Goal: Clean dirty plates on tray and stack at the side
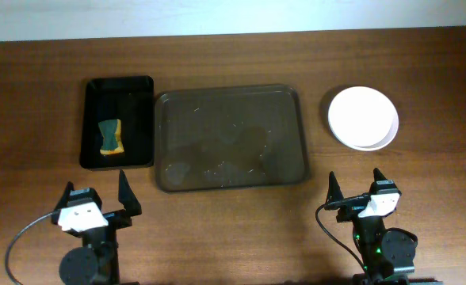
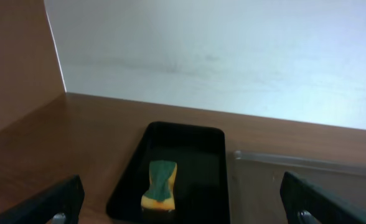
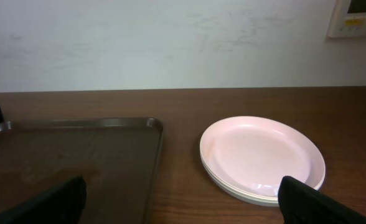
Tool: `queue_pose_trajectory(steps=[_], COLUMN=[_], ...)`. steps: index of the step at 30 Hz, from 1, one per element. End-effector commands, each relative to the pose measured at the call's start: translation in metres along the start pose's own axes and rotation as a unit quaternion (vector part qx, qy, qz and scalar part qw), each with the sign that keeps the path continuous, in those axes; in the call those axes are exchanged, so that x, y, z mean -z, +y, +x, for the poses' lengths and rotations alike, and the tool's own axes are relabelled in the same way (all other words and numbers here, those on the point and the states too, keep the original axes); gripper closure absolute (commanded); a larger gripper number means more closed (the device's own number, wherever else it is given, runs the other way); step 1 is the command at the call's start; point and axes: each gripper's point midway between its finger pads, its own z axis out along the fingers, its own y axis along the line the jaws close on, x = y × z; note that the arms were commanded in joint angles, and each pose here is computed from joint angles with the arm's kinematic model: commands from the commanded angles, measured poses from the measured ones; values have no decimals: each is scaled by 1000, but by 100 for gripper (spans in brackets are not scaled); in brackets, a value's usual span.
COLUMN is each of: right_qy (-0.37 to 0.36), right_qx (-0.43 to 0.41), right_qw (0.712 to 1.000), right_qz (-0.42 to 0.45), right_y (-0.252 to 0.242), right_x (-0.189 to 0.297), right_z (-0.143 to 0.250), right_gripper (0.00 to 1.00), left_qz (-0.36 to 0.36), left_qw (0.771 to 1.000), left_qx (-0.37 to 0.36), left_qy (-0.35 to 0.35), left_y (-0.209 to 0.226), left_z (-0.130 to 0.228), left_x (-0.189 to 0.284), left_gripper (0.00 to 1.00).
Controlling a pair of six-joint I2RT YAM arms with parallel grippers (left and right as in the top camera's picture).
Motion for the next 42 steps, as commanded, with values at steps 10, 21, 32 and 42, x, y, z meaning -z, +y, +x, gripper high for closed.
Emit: queue_pose_trajectory(steps=[10,21,32,42], right_qy=[2,2,2,2], right_qx=[-2,-2,-2,-2], right_qw=[1000,1000,1000,1000], right_qz=[-8,-8,-8,-8], right_y=[3,3,3,3], right_x=[0,0,0,0], right_z=[2,2,2,2], right_gripper=[2,2,2,2], left_qz=[12,7,13,13], left_qw=[998,996,996,996], left_qx=[-37,-93,-92,-92], left_qy=[-48,6,6,6], left_y=[-5,-2,-4,-4], left_z=[31,70,71,71], left_x=[-11,-16,-16,-16], left_gripper=[1,1,1,1])
